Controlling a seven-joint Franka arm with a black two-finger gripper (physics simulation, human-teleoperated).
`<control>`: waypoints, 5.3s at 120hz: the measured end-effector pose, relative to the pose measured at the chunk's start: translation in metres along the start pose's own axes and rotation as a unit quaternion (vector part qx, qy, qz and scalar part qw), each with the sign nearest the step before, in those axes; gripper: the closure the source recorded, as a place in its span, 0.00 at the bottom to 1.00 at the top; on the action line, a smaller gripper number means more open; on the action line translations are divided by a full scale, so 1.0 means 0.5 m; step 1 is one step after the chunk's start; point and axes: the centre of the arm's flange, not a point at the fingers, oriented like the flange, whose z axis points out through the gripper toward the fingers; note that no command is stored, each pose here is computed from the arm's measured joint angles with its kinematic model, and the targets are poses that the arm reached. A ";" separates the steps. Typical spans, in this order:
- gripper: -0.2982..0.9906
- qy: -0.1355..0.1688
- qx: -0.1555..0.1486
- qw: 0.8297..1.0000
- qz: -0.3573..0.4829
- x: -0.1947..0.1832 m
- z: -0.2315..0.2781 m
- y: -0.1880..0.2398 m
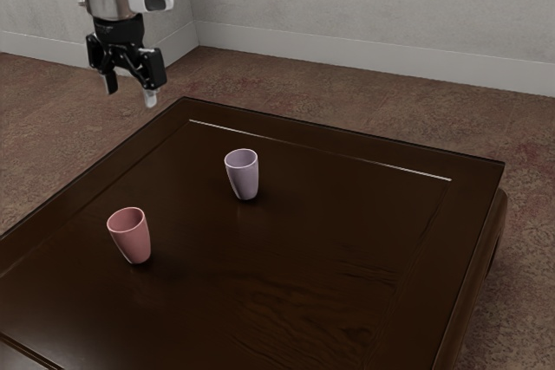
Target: Place the left cup onto the right cup
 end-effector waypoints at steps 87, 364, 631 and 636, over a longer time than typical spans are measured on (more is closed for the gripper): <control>0.23 -0.013 -0.017 1.000 -0.022 -0.007 0.502 -0.109; 0.82 0.046 -0.016 0.998 -0.028 -0.051 0.543 -0.088; 0.84 0.058 -0.004 0.997 0.046 0.467 0.322 0.109; 0.84 0.060 -0.003 0.997 0.046 0.468 0.323 0.107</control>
